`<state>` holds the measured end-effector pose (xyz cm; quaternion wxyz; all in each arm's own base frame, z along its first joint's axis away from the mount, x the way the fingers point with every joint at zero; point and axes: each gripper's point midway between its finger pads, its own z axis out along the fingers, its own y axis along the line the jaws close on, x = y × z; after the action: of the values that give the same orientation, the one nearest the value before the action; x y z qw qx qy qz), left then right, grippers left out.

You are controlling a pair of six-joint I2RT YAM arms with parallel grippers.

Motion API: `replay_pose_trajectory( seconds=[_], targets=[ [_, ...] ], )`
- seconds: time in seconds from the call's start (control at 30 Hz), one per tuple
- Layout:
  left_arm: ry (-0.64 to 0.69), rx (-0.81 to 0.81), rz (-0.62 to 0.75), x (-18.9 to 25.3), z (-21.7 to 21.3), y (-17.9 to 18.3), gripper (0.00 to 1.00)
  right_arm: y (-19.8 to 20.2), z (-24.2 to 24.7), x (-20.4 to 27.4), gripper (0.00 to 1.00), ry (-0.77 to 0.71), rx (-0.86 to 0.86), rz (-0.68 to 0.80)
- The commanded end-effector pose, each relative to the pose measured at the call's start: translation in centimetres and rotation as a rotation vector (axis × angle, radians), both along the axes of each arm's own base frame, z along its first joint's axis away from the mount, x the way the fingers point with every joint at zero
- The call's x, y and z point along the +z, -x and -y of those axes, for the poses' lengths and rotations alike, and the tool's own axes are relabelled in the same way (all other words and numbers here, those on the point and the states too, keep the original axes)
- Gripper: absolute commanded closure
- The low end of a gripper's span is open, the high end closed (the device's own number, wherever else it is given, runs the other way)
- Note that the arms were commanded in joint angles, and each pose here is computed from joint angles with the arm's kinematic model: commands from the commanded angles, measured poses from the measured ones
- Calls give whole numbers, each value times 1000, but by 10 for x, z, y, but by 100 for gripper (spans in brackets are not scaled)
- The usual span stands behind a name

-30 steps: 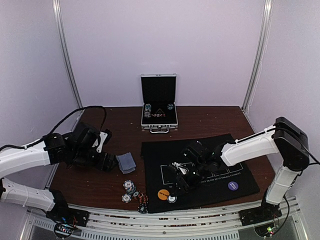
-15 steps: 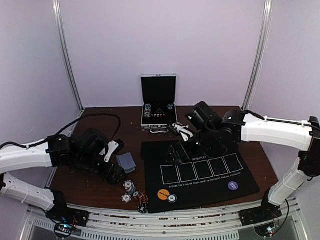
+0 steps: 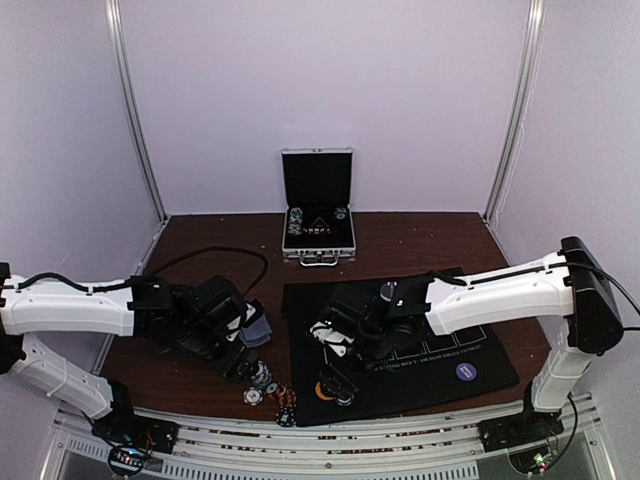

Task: Distribute texas hold em gaming equipment
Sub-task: Pick up the pile of poker chips from the pile of poker chips.

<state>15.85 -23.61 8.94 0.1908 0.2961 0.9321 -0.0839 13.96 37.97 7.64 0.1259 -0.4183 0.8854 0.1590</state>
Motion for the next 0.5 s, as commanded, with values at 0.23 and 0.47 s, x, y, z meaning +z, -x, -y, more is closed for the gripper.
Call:
replay_pose_trajectory(
  seconds=[0.23,0.47],
  targets=[
    [113,5,20,6,22,-5,8,2,12,-32,40,126,-23,-2],
    [102,7,22,2,21,-6,7,15,16,-46,39,165,10,-46]
  ],
)
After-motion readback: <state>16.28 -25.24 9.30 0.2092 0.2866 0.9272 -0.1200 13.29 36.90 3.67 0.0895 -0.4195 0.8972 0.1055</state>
